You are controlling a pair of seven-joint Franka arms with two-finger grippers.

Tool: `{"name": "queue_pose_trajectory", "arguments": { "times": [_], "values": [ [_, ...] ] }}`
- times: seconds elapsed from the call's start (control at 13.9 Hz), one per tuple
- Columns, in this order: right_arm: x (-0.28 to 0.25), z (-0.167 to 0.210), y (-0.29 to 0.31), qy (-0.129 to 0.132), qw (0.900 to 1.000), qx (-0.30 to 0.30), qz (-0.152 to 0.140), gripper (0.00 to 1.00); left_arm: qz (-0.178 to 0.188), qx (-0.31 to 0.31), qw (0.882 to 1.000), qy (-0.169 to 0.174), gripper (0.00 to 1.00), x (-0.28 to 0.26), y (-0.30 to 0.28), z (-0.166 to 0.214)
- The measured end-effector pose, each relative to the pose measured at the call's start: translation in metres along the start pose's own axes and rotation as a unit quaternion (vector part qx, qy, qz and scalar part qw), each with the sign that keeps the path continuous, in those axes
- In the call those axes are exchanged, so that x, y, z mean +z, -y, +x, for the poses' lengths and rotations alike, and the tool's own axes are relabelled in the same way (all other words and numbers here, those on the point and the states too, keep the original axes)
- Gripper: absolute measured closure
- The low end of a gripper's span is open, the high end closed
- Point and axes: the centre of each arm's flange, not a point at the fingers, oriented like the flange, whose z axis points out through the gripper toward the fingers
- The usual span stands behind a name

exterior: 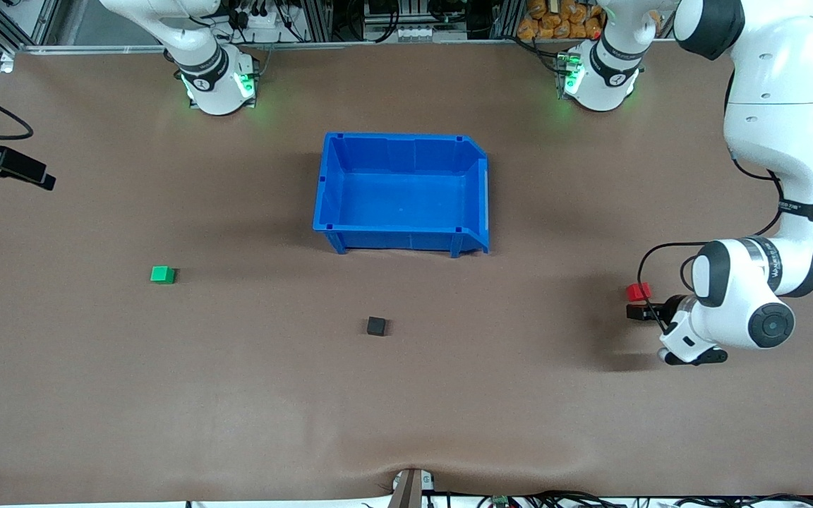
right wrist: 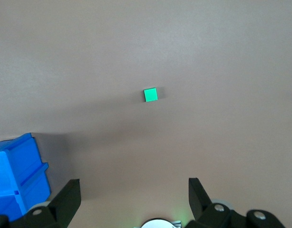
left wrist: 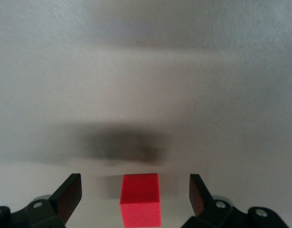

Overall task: Attach green and red cubes to black cube
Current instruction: 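Lower the left gripper onto the red cube while the right gripper reaches the green cube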

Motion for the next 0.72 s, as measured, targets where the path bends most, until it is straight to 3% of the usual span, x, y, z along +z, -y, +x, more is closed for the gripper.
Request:
{"name": "queue_pose_trajectory", "arguments": {
  "times": [0.36, 0.65, 0.72],
  "values": [
    [0.010, 0.006, 0.001, 0.011, 1.000, -0.001, -0.002, 0.00, 0.002, 0.008, 1.000, 0.011, 0.00, 0.011, -0.012, -0.005],
    [0.075, 0.044, -0.003, 0.067, 0.998, 0.007, -0.009, 0.00, 0.003, 0.006, 1.000, 0.022, 0.00, 0.021, -0.010, -0.009],
    [0.093, 0.054, -0.010, 0.076, 0.997, 0.013, -0.009, 0.00, 0.002, 0.005, 1.000, 0.024, 0.04, 0.023, -0.008, -0.010]
  ]
}}
